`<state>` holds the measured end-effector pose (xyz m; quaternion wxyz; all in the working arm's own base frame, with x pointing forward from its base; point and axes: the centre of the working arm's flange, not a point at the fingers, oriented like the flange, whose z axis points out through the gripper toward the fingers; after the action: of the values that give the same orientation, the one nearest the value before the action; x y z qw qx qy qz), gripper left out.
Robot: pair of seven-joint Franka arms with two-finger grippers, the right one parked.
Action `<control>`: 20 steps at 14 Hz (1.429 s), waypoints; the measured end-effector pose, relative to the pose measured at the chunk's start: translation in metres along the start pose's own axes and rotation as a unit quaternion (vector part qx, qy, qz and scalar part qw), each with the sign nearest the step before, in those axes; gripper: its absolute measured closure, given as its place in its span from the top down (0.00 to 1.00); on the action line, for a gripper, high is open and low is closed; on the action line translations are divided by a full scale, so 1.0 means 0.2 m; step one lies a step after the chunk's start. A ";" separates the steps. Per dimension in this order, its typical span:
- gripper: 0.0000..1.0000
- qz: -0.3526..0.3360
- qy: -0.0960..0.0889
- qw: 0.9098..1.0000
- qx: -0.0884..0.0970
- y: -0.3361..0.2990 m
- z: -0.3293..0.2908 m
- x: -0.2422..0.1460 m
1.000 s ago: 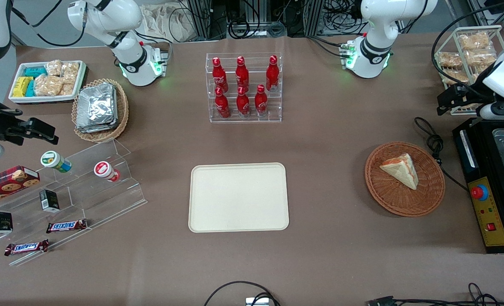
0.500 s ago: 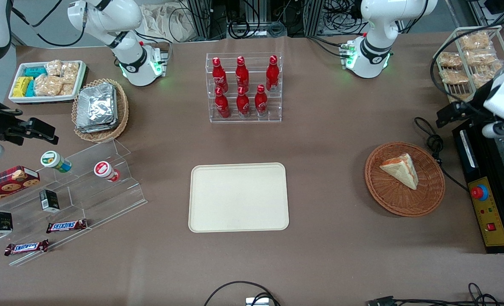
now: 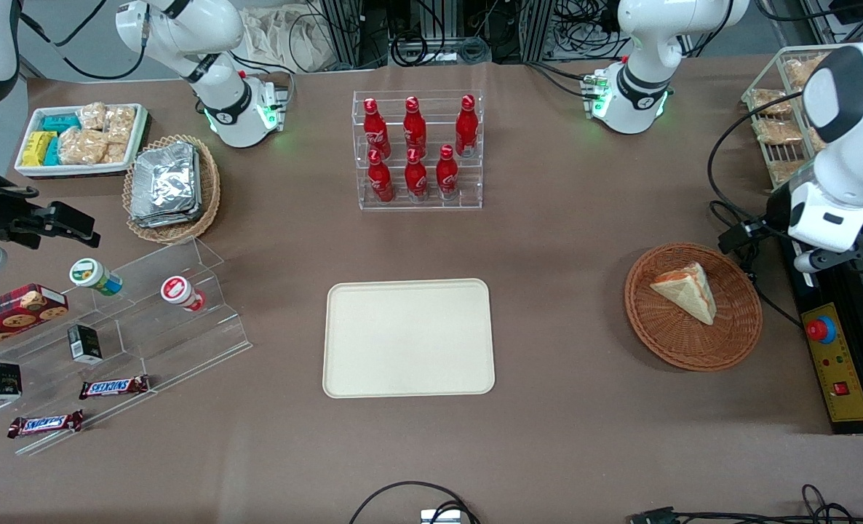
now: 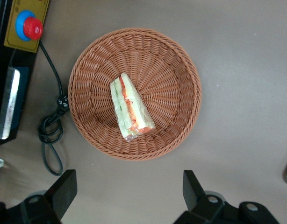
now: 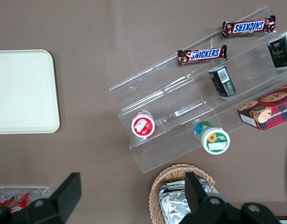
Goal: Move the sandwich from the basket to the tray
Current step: 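Move the left gripper over the wrapped sandwich in the wicker basket, then lower the open left gripper around the sandwich's upright edge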
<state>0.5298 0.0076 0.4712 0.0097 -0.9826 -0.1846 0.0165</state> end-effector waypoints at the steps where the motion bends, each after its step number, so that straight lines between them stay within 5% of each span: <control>1: 1.00 -0.014 0.002 1.000 -0.001 -0.03 0.05 -0.01; 20: 1.00 -0.207 0.040 0.977 -0.028 -0.15 0.81 -0.05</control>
<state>0.5040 0.0331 0.3113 -0.0075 -0.9228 -0.3840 -0.0303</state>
